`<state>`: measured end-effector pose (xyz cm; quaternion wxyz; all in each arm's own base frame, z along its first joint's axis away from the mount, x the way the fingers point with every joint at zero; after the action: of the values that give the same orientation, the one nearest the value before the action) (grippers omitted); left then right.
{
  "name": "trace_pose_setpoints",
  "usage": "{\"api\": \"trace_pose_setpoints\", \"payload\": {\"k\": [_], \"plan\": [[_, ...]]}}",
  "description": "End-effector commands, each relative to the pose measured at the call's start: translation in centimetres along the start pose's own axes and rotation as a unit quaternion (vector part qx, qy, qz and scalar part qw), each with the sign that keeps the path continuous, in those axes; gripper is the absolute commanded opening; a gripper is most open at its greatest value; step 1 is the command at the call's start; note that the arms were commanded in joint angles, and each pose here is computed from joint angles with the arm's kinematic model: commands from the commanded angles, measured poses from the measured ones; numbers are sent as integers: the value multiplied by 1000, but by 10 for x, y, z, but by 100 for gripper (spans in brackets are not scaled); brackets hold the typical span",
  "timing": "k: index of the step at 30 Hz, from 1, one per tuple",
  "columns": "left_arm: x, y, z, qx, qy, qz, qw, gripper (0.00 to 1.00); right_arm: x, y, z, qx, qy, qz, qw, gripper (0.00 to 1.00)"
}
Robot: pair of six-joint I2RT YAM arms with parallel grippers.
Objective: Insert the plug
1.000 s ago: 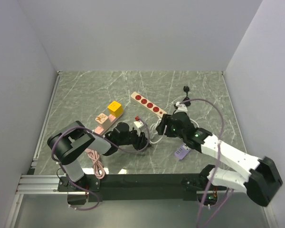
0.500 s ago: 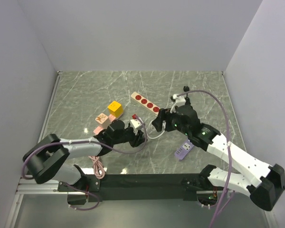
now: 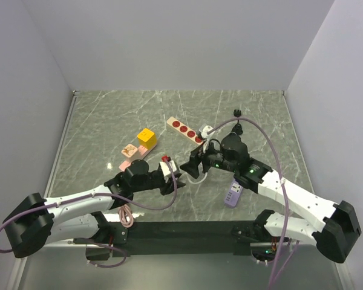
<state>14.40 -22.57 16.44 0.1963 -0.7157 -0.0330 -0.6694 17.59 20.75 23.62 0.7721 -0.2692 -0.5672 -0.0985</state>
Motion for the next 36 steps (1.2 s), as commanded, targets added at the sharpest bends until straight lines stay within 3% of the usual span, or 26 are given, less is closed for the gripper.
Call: {"api": "trace_pose_setpoints", "payload": {"k": [1, 5, 9, 11, 24, 36], "plan": [[11, -1, -10, -40, 27, -26, 999, 1, 31, 12, 7, 124, -78, -41, 988, 84], [9, 0, -16, -43, 33, -19, 998, 1, 30, 21, 14, 227, -71, 2, 971, 82], [9, 0, -20, -34, 40, -16, 998, 1, 13, 32, 9, 257, -33, 93, 961, 79], [8, 0, -19, -23, 41, -13, 999, 1, 9, 33, 11, 270, -23, 106, 957, 78], [8, -3, -19, -13, 55, -27, 998, 1, -49, 17, 6, 236, 27, 180, 954, 77], [12, -8, -19, 0, 57, -45, 997, 1, -62, 23, 2, 213, 41, 210, 953, 73]]}}
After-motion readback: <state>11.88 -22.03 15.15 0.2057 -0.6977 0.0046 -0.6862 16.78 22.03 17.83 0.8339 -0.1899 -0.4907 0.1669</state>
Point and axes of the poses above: each gripper's point midway between its finger pads, its own y axis out along the fingers, its own z axis along the line the jaws close on, x = y × z, the point moved 9 cm from there along -y, back along the fingers
